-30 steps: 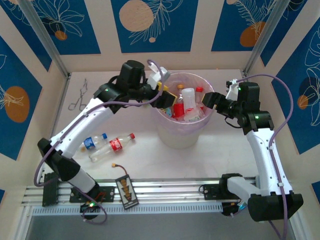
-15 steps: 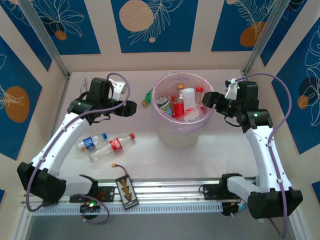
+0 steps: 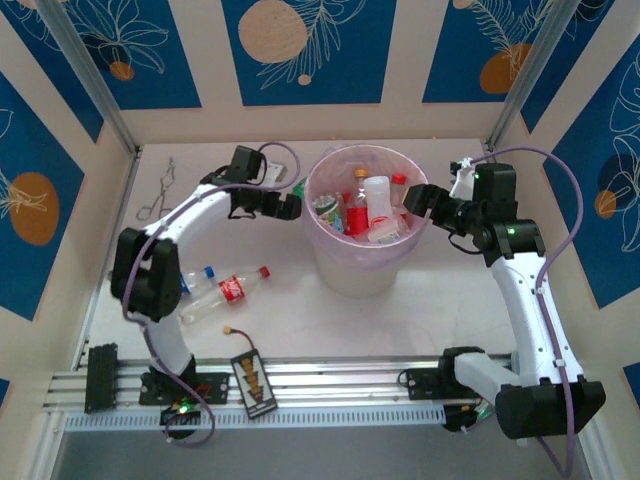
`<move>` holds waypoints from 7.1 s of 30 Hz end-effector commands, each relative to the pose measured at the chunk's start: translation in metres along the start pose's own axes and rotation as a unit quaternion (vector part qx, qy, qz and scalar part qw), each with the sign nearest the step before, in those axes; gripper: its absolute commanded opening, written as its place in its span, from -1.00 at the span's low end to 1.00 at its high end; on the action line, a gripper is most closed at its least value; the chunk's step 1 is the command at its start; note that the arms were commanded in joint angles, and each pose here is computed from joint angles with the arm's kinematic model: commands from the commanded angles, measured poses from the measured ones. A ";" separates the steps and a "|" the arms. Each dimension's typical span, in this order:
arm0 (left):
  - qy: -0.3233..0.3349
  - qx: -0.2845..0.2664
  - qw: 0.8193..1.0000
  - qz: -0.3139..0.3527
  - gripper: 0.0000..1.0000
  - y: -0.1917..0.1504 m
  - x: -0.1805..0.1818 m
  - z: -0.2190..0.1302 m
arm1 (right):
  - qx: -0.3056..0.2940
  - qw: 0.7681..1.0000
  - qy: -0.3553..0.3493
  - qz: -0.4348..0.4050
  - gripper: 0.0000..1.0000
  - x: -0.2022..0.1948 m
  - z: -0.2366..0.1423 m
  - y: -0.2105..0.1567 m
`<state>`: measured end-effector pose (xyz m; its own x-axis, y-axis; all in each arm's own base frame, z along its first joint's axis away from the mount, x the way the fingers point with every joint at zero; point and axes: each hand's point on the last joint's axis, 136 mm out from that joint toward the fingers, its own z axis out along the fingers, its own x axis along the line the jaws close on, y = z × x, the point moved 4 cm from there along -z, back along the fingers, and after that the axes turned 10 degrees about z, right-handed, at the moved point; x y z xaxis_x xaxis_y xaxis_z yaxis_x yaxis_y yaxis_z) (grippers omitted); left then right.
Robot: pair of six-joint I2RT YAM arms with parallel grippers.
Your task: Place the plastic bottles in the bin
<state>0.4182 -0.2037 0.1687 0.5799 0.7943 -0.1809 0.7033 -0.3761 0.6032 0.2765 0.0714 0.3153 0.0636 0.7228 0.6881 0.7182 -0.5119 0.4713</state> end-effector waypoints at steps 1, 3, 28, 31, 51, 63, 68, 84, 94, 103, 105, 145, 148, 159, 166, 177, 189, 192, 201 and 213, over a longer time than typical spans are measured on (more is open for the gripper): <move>-0.004 -0.045 0.998 0.046 1.00 0.036 0.012 0.013 | 0.016 1.000 0.024 -0.008 0.45 0.009 -0.006 -0.009; 0.011 -0.049 0.997 0.056 1.00 0.046 0.023 0.027 | 0.016 0.999 0.026 -0.008 0.45 0.011 -0.008 -0.009; -0.009 0.026 1.000 0.006 0.56 0.043 0.053 0.130 | 0.010 1.000 0.005 -0.004 0.45 0.005 -0.018 -0.015; -0.014 0.013 1.000 0.002 0.27 0.045 0.051 0.128 | 0.012 1.000 0.004 -0.005 0.45 0.004 -0.018 -0.016; -0.070 -0.184 0.972 -0.126 -0.08 0.068 0.101 0.018 | 0.018 1.000 0.022 0.006 0.35 0.009 -0.021 -0.019; -0.047 -0.266 0.958 -0.100 -0.15 0.069 0.091 -0.098 | 0.022 0.999 0.023 0.009 0.33 0.008 -0.019 -0.021; -0.024 -0.283 0.956 -0.075 -0.14 0.063 0.066 -0.145 | 0.023 1.000 0.017 0.008 0.33 0.007 -0.019 -0.022; -0.095 -0.359 0.923 0.099 -0.38 0.091 -0.108 -0.275 | 0.019 0.999 0.029 0.004 0.33 0.016 -0.021 -0.014; -0.138 -0.331 0.919 0.164 -0.44 0.108 -0.190 -0.261 | 0.017 0.999 0.036 0.001 0.33 0.020 -0.022 -0.013; -0.129 -0.280 0.940 0.144 -0.56 0.128 -0.209 -0.191 | 0.014 0.999 0.035 -0.002 0.33 0.020 -0.026 -0.015; -0.120 -0.260 0.948 0.138 -0.58 0.126 -0.208 -0.171 | 0.010 0.999 0.037 0.001 0.33 0.021 -0.026 -0.014; -0.121 -0.214 0.962 0.120 0.14 0.125 -0.221 -0.098 | 0.010 0.999 0.033 0.003 0.33 0.013 -0.017 -0.013; -0.133 -0.196 0.964 0.120 -0.01 0.119 -0.229 -0.085 | 0.010 0.999 0.032 0.004 0.33 0.012 -0.016 -0.013; -0.162 -0.108 0.975 0.111 -0.28 0.077 -0.249 -0.030 | 0.012 0.999 0.031 0.002 0.33 0.011 -0.015 -0.013; -0.166 -0.116 0.973 0.110 -0.31 0.081 -0.251 -0.035 | 0.016 0.999 0.033 0.002 0.33 0.011 -0.012 -0.012; -0.140 -0.198 0.958 0.154 0.40 0.117 -0.253 -0.104 | 0.013 0.999 0.039 0.000 0.38 0.015 -0.011 -0.009; -0.090 -0.223 0.955 0.174 1.00 0.126 -0.236 -0.147 | -0.003 0.999 0.042 -0.033 0.93 0.026 -0.023 0.000; -0.061 -0.222 0.958 0.172 1.00 0.124 -0.222 -0.167 | -0.012 0.998 0.042 -0.047 1.00 0.027 -0.025 0.003; 0.066 -0.156 0.983 0.073 1.00 0.069 -0.130 -0.223 | -0.067 0.992 0.068 -0.089 0.98 0.033 -0.026 0.013; 0.189 -0.020 0.960 -0.206 1.00 -0.086 -0.026 -0.207 | -0.110 0.981 0.069 -0.147 0.98 0.041 -0.041 0.024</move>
<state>0.2748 -0.1101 0.3041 0.1988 0.9729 -0.1181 0.7595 -0.0769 0.6459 0.2686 0.0725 0.3695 -0.2040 0.7729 0.6009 0.5585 -0.4123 0.7198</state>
